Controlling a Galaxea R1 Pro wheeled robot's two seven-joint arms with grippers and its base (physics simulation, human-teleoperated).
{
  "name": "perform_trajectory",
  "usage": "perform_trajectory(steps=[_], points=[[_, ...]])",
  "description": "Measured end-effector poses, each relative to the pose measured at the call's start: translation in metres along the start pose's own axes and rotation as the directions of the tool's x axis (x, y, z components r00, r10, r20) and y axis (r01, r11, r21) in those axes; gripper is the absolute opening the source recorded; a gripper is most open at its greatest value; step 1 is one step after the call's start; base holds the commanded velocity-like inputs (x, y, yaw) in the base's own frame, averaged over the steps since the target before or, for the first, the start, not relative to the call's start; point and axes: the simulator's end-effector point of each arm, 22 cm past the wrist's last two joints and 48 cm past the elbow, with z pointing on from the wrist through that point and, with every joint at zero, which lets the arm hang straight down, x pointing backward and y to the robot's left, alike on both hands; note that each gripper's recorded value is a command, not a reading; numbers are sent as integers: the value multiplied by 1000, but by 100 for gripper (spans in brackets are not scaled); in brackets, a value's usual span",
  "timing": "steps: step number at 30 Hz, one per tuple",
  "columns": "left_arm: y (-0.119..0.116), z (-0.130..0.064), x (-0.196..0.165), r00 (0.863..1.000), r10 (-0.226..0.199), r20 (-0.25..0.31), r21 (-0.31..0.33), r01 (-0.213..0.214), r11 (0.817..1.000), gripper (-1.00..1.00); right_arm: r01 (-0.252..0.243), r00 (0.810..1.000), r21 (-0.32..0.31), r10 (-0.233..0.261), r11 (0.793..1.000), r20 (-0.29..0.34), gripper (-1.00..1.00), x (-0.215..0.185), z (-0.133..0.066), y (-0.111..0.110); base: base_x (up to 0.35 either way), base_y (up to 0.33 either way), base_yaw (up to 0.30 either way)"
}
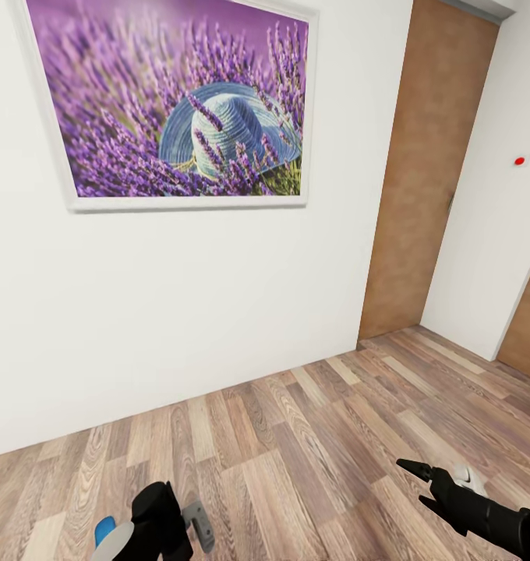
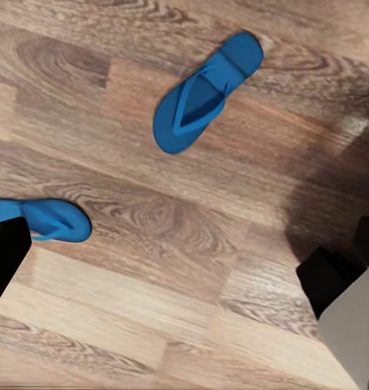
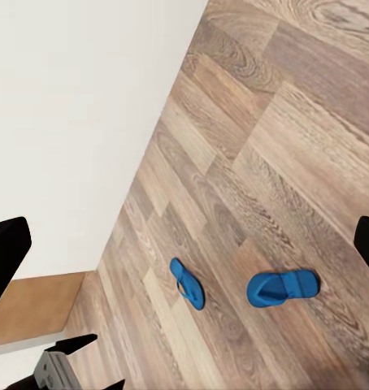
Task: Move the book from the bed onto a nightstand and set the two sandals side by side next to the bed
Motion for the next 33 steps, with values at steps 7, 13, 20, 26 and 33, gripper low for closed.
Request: perform_trajectory(steps=[7, 13, 20, 26, 33], points=[[-3, 13, 4, 1000, -8, -5, -3, 8, 1000, 100, 0, 1000, 0, 0, 1000, 0, 100, 6, 5, -12, 0, 0, 0], [-6, 25, 8, 1000, -8, -6, -5, 8, 1000, 100, 1, 1000, 0, -1, 1000, -1, 100, 11, 11, -23, 0, 0, 0], [-9, 39, 12, 1000, -10, -8, -8, 10, 1000, 100, 1, 1000, 0, -1, 1000, -1, 100, 17, 16, -36, 0, 0, 0], [-12, 51, 15, 1000, -10, -6, -11, 10, 1000, 100, 1, 1000, 0, -1, 1000, -1, 100, 22, 21, -47, 0, 0, 0], [-16, 65, 19, 1000, -9, -5, -13, 9, 1000, 100, 2, 1000, 0, -2, 1000, -1, 100, 28, 26, -60, 0, 0, 0]])
